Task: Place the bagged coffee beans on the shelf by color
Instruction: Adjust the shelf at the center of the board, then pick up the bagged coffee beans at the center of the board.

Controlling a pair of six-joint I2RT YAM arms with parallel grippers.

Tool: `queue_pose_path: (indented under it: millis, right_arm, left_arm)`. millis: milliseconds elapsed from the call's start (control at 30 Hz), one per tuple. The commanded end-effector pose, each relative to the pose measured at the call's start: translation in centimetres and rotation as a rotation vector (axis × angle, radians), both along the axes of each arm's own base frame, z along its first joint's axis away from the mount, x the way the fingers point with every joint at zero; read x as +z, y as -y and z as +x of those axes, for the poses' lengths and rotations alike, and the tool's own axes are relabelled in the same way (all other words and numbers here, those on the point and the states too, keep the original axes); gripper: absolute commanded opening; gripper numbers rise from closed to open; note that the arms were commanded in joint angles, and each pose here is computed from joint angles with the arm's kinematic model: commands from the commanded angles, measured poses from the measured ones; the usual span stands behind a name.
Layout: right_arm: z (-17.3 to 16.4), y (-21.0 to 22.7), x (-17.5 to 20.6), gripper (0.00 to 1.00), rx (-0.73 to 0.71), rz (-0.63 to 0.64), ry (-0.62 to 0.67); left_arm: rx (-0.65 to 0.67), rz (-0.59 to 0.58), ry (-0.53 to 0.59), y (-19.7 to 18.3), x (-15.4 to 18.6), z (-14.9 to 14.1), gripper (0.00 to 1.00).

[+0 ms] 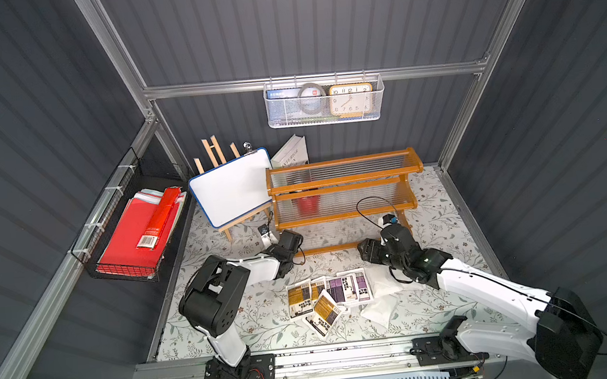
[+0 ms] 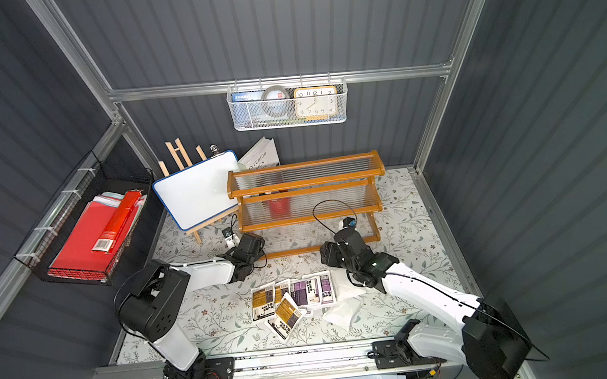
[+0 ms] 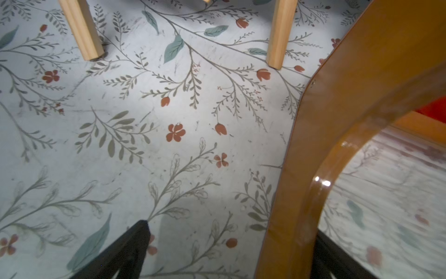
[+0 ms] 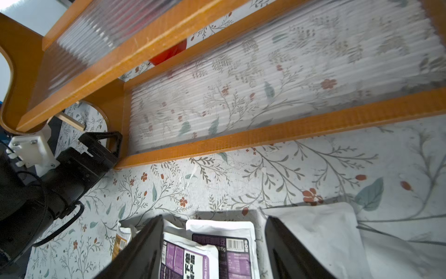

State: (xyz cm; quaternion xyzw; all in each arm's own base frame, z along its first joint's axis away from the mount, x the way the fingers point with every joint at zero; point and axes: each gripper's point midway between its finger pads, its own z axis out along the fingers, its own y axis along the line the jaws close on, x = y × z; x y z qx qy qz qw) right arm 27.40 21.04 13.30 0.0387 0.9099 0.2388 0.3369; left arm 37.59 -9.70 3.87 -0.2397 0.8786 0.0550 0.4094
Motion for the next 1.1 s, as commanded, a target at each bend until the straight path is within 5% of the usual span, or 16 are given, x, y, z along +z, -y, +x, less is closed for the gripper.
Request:
queue_pose_path:
  millis: [0, 300, 533, 833, 1067]
  right_arm:
    - [-1.0, -1.2, -0.6, 0.71, 0.074, -0.040, -0.021]
    - [-6.5, -7.7, -2.6, 0.70, 0.470, -0.163, -0.028]
    - [-10.5, -11.4, -3.3, 0.52, 0.747, -0.109, -0.070]
    - [-12.7, -13.1, -5.2, 0.49, 0.867, -0.057, -0.152]
    - [-13.9, -13.4, -7.0, 0.53, 0.907, -0.126, -0.176]
  left_arm:
    - [0.038, 0.071, -0.003, -2.0, 1.7, -0.8, 0.99]
    - [-0.101, 0.015, 0.049, -0.4, 5.0, -4.0, 0.99]
    - [-0.369, -0.069, 0.080, 3.6, 5.9, -7.0, 0.98]
    - [-0.686, -0.119, 0.007, 10.9, 5.7, -9.5, 0.98]
    - [-0.685, -0.111, 0.004, 10.8, 5.3, -10.1, 0.99]
